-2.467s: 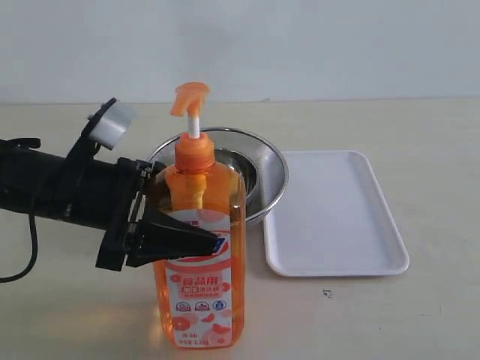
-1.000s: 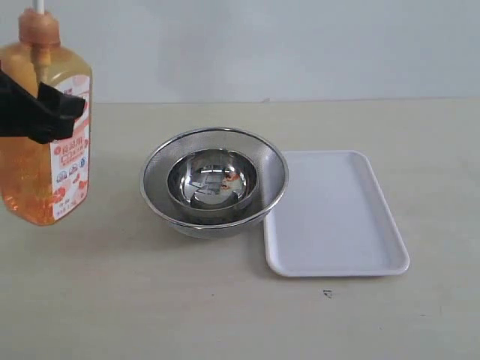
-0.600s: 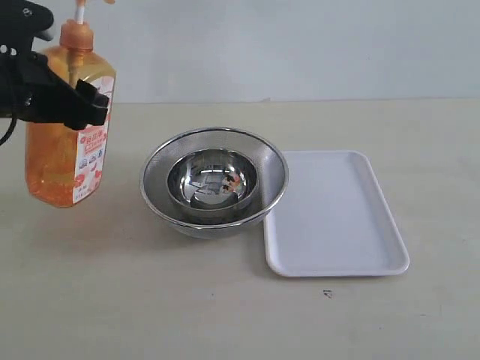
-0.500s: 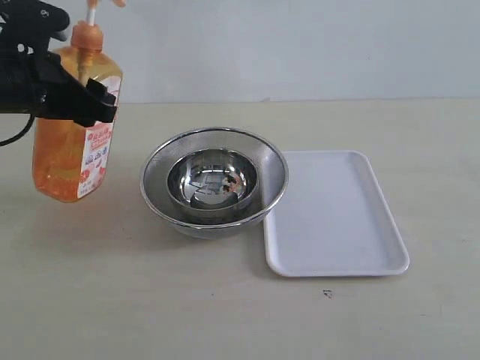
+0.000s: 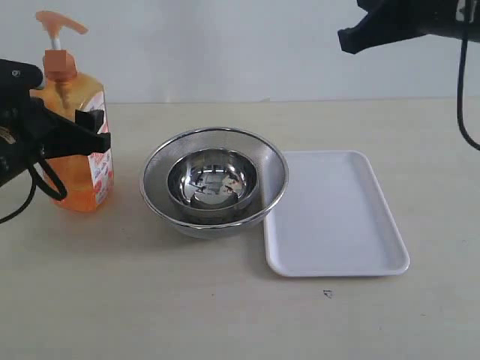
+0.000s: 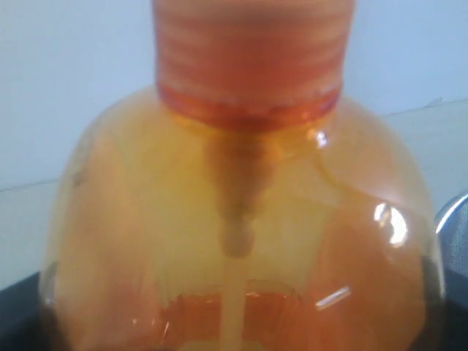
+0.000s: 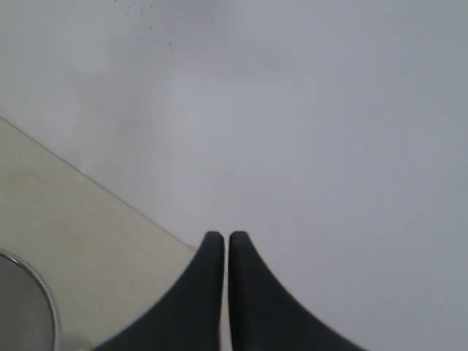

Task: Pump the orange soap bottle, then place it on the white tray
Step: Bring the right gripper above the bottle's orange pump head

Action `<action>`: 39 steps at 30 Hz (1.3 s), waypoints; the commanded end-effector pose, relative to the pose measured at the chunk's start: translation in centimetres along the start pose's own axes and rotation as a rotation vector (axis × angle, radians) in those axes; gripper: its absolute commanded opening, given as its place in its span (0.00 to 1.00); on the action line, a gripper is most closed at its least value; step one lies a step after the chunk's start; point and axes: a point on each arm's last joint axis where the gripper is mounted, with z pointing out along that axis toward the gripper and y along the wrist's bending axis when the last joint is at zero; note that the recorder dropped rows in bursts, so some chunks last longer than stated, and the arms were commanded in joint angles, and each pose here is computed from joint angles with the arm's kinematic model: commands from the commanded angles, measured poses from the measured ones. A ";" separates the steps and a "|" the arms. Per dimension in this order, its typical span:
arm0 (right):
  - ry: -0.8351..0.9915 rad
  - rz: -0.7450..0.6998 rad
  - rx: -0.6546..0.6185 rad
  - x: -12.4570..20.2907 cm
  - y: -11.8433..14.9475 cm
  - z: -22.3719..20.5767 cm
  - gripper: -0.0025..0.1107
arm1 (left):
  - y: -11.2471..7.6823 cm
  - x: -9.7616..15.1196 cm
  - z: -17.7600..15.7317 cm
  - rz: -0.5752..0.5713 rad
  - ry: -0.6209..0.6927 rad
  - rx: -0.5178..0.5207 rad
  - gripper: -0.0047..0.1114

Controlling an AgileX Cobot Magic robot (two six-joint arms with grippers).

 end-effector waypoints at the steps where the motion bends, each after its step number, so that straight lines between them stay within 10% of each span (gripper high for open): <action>1: -0.105 -0.035 -0.160 -1.7 1.0 1.4 0.02 | 0.0 -1.0 -0.1 0.044 -0.135 -0.009 0.08; 5: -0.093 -0.022 -0.423 -2.8 2.5 2.2 0.02 | -1.2 -0.9 -0.1 0.092 -0.142 0.023 0.08; 19: -0.164 -0.011 -0.723 -7.1 7.2 4.7 0.02 | -3.7 0.4 0.1 0.165 -0.096 -0.016 0.08; 39: -0.100 0.016 -0.813 -7.6 15.9 7.6 0.02 | -5.1 0.6 -0.4 0.130 -0.072 -0.039 0.08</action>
